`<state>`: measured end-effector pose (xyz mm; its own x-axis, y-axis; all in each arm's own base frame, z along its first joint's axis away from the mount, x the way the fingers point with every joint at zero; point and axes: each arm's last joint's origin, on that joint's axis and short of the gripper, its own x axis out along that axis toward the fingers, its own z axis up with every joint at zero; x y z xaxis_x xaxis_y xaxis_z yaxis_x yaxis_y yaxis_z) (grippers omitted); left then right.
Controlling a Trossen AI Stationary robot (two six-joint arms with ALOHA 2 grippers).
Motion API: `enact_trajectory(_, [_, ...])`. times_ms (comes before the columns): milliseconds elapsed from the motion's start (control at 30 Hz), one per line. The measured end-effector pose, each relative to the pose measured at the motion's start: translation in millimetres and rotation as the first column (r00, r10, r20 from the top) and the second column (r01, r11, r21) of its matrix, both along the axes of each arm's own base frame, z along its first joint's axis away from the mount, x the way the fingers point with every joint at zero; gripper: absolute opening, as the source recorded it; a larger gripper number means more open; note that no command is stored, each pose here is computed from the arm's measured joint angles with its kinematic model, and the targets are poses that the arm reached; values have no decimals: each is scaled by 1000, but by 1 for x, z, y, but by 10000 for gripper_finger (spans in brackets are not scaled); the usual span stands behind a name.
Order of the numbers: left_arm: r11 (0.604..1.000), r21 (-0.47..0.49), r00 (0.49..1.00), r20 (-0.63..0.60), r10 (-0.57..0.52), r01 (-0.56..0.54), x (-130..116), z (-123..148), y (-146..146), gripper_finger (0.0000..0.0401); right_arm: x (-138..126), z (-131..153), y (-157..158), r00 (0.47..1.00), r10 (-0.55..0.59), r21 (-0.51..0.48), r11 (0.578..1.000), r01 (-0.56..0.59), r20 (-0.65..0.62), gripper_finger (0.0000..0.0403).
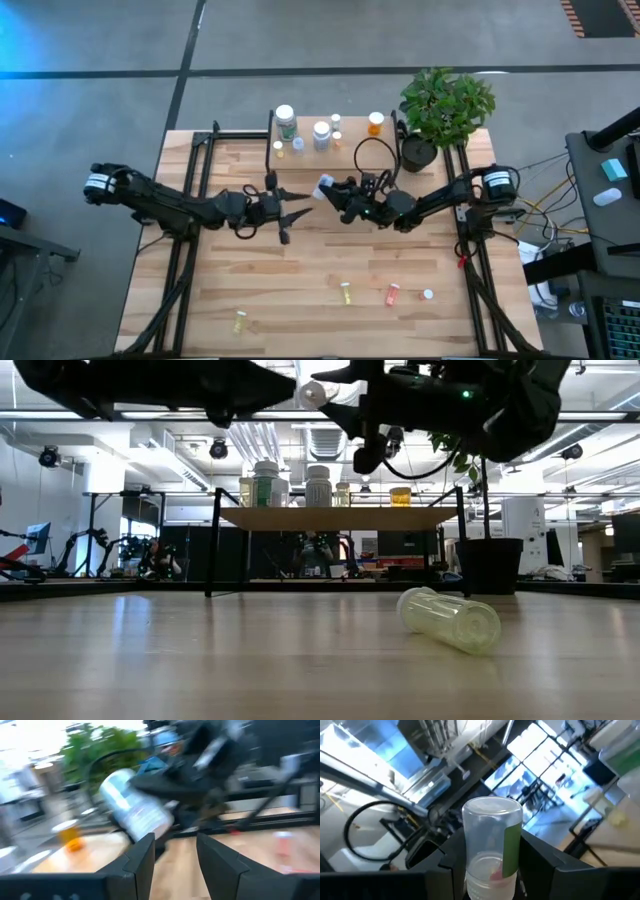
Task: Pick and place medicine bottles onto shelf by color
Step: Put the transparent pill bottle on the shelf
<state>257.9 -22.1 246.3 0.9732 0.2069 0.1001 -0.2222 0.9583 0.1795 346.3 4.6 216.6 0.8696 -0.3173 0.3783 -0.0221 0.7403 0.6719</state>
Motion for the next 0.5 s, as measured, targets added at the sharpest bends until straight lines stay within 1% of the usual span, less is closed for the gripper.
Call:
enact_trajectory(100, [994, -11, 994, -2, 108, -108, 5, -2, 1, 130, 7, -2, 0, 1000, -19, -14, 1000, 19, -1, 130])
enact_trajectory(233, [984, -21, 985, 2, 175, -175, 9, 0, 2, 130, 14, -4, 0, 999, -35, -11, 999, 35, 13, 130])
enact_trajectory(333, [980, -23, 980, 0, 197, -197, 10, 1, 3, 130, 18, -5, 0, 999, -49, -5, 999, 49, 18, 130])
enact_trajectory(500, [979, -27, 980, 10, 200, -200, 10, 4, 3, 130, 19, -4, -1, 998, -56, -6, 998, 56, 35, 130])
